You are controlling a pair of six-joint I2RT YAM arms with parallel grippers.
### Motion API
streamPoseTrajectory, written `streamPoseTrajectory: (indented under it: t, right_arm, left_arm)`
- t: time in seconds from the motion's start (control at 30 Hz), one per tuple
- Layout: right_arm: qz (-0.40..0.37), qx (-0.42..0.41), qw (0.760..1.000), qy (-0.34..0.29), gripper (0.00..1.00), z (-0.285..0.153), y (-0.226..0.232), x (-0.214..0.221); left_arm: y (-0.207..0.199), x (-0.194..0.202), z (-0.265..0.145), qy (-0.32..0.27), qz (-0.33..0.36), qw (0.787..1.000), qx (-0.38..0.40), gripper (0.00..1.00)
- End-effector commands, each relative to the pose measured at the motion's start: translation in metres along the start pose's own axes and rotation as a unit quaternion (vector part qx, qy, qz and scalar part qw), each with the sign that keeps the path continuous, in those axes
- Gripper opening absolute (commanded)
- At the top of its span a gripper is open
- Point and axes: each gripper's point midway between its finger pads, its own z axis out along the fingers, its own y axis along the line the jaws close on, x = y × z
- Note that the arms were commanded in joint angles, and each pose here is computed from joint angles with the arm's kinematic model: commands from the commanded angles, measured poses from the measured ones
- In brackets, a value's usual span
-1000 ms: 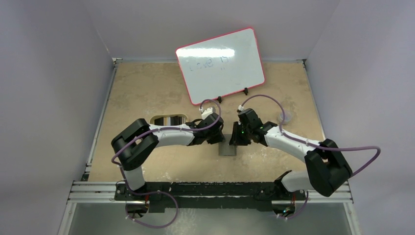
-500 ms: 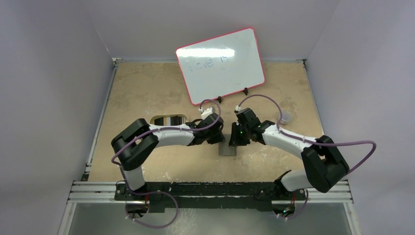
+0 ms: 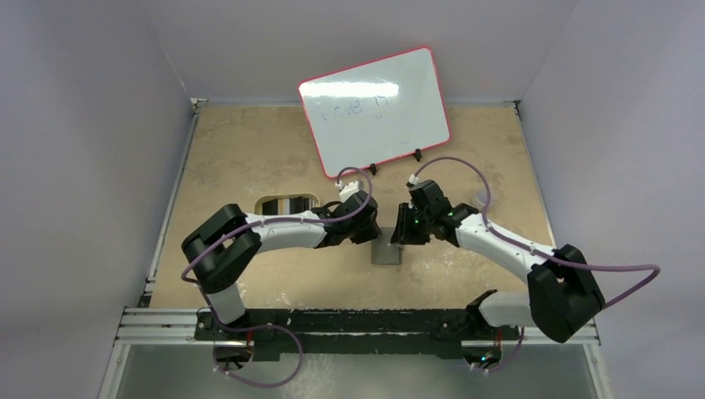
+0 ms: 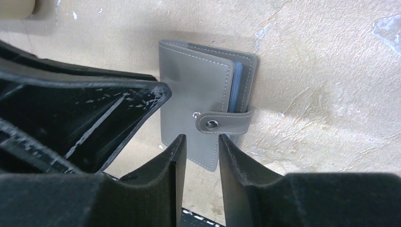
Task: Put the credit cards into the card holder
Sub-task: Close the card holder at the center of the board.
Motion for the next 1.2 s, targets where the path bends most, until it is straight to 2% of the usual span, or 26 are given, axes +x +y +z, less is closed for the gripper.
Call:
streamPoseTrajectory:
  t: [0.0,0.1,0.23,0.43,0.73,0.9,1.17]
  right_arm:
    - [0.015,0.000,1.000,-0.025,0.35,-0.001,0.004,-0.015]
    - [0.018,0.004,1.000,-0.018,0.34,0.005,0.003,-0.014]
    - [0.014,-0.001,1.000,-0.010,0.33,0.010,0.004,-0.012]
    - [0.000,0.002,1.000,-0.001,0.29,0.014,0.000,-0.007]
    - [-0.019,0.021,1.000,-0.007,0.27,0.021,-0.007,-0.011]
    - [-0.038,0.000,0.999,0.001,0.27,0.023,-0.002,-0.008]
    - [-0.058,-0.030,0.998,0.013,0.27,0.025,0.006,-0.002]
  left_arm:
    - [-0.016,-0.018,-0.020,-0.031,0.004,0.999,0.020,0.25]
    - [-0.013,-0.016,-0.017,-0.024,0.008,1.000,0.018,0.27]
    - [-0.026,-0.011,-0.014,-0.010,0.014,0.998,0.056,0.27]
    - [-0.044,-0.002,-0.003,0.015,0.019,0.994,0.104,0.24]
    - [-0.022,0.006,0.020,0.022,0.023,0.998,0.061,0.21]
    - [-0.009,0.005,0.022,0.010,0.023,0.999,0.033,0.20]
    - [-0.006,0.010,0.025,0.014,0.016,0.999,0.031,0.20]
